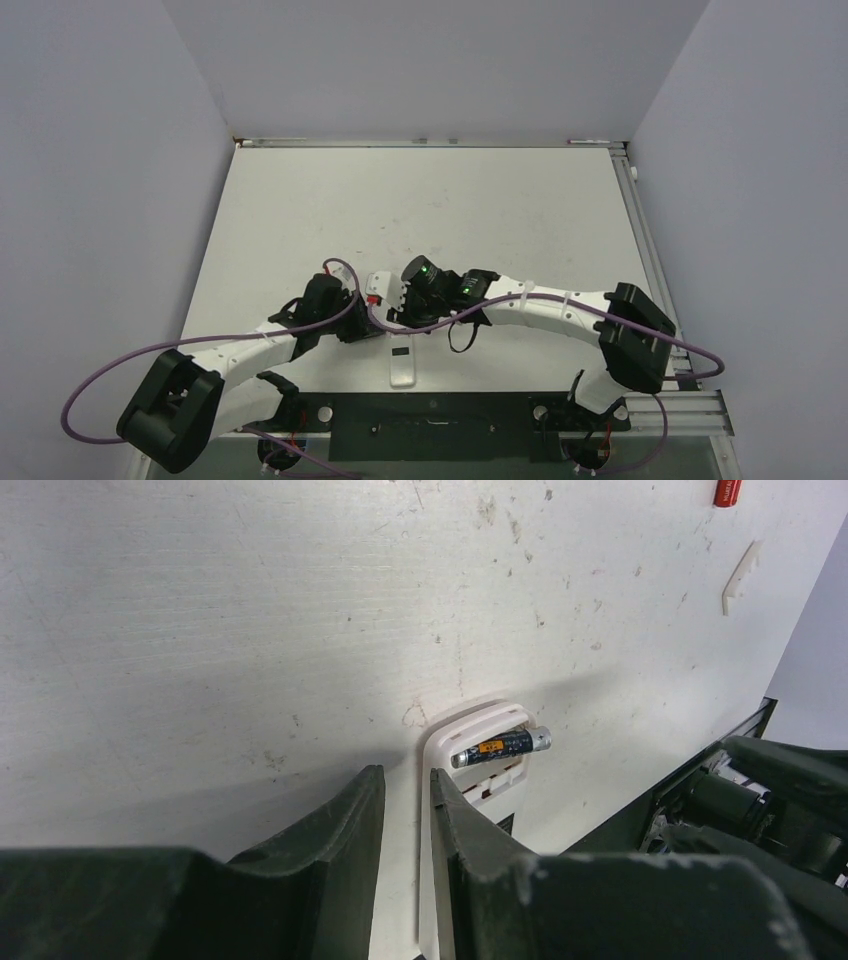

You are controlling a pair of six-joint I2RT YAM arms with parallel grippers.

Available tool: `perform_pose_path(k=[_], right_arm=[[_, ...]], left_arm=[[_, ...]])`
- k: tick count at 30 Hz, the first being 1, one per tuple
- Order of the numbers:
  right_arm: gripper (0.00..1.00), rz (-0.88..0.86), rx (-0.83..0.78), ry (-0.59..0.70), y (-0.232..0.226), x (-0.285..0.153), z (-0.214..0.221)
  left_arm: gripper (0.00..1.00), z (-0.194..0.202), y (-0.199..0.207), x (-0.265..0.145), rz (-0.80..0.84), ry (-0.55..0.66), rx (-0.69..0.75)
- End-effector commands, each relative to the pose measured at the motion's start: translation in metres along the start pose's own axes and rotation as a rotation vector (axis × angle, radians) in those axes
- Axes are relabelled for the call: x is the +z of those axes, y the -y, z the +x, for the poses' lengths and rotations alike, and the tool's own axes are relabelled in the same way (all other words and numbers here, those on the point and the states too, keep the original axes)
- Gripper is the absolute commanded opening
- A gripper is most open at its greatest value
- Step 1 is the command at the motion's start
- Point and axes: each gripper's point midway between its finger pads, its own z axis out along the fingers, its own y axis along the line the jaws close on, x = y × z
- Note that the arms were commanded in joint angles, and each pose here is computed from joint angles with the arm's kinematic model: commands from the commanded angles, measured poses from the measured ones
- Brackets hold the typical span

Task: Load the batteries into the remote control
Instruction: Load the battery into the remote control.

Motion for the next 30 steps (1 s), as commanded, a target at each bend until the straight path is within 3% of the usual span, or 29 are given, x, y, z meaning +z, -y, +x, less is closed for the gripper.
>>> perform_pose_path(k=[1,6,14,20,25,30], right_arm=[[0.34,0.114,0.123,0.089,0.018,-0.017,-0.009],[0.34,0.199,0.245,0.121,0.024,-0.03,0.0],[0.33,0.346,0.588,0.239,0.043,-0.041,0.003],[0.2,0.295,0.739,0.346,0.04,-0.037,-0.002],[0.2,0.205,0.809,0.4,0.031,-0.028,-0.013],[0.14,0.197,0.858,0.402,0.031,-0.02,-0.01]], left_arm=[[0.2,-0.003,0.007,-0.003,0.034,0.011,0.023],[0.2,0.0,0.008,-0.004,0.046,-0.007,0.018],[0.2,0.008,0.007,-0.001,0.058,-0.04,-0.004],[0.18,0.01,0.003,0.001,0.051,-0.042,-0.016],[0.18,0.009,0.003,0.002,0.05,-0.038,-0.019],[0.17,0.007,0.005,-0.001,0.053,-0.03,-0.017]])
